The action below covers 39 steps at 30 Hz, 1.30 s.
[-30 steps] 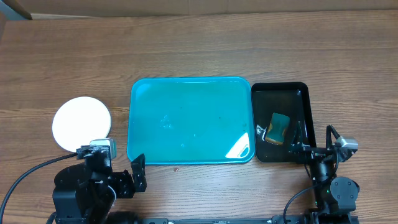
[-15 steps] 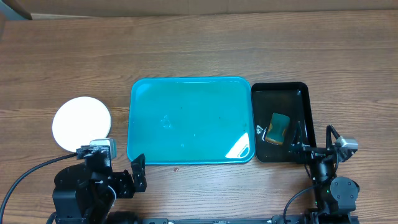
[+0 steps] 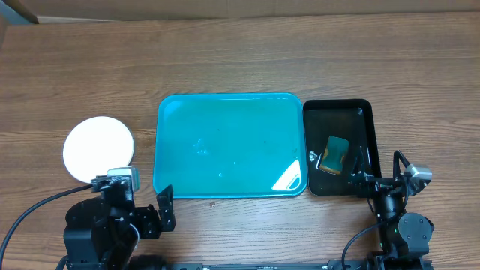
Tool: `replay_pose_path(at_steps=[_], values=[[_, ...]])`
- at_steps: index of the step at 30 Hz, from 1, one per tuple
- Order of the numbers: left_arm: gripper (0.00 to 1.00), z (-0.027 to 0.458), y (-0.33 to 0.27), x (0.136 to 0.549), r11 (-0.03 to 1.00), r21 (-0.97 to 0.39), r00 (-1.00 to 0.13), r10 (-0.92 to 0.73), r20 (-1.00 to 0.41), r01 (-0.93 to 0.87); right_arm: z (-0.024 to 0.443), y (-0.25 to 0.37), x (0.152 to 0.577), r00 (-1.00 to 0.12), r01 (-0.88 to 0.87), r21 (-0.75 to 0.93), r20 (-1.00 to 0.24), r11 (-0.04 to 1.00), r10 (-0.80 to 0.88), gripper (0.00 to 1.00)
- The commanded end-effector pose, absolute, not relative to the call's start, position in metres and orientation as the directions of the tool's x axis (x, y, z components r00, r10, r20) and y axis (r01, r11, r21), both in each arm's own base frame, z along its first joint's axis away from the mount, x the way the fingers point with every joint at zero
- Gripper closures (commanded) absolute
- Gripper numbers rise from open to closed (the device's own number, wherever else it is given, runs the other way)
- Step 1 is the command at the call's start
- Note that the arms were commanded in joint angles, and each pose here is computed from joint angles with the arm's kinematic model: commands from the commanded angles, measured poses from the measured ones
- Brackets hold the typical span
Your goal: Clean dirty plates on tray and stack at the side
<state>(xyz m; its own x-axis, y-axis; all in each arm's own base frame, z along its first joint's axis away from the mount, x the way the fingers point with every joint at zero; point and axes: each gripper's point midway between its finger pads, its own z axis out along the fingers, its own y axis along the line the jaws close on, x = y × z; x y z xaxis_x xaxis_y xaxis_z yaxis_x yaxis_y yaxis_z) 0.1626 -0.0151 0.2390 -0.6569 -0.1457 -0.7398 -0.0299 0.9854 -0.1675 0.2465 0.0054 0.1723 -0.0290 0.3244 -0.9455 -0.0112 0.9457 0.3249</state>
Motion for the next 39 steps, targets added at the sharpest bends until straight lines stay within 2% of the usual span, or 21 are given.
replay_pose_path(at_steps=[1, 13, 24, 28, 33, 38, 39], values=[[0.00, 0.230, -0.007, 0.164, 0.991, -0.123, -0.642, -0.127, -0.756, -0.051, 0.170, 0.005, 0.246, -0.026, -0.010, 0.323, -0.946, 0.946, 0.323, 0.00], [0.00, 0.186, -0.013, 0.212, 0.989, -0.145, -0.311, -0.127, -0.942, 0.035, 0.170, 0.005, 0.246, -0.026, -0.011, 0.323, -0.946, 0.946, 0.323, 0.00], [0.00, 0.206, -0.012, 0.240, 0.989, -0.129, 0.037, -0.132, -0.991, 0.079, 0.170, 0.005, 0.246, -0.026, -0.010, 0.323, -0.946, 0.946, 0.323, 0.00], [0.00, 0.214, -0.013, 0.243, 0.993, -0.072, 0.145, -0.085, -0.986, 0.088, 0.170, 0.005, 0.246, -0.026, -0.010, 0.323, -0.946, 0.946, 0.323, 0.00], [0.00, 0.207, -0.014, 0.244, 0.994, -0.062, 0.127, -0.073, -0.989, 0.088, 0.170, 0.005, 0.246, -0.026, -0.010, 0.323, -0.946, 0.946, 0.323, 0.00], [0.00, 0.159, -0.018, 0.245, 0.990, -0.101, -0.072, -0.094, -0.993, 0.095, 0.170, 0.005, 0.246, -0.026, -0.010, 0.323, -0.946, 0.946, 0.323, 0.00], [0.00, 0.158, -0.019, 0.245, 0.988, -0.115, -0.078, -0.107, -0.991, 0.099, 0.170, 0.005, 0.246, -0.026, -0.010, 0.323, -0.946, 0.946, 0.323, 0.00]])
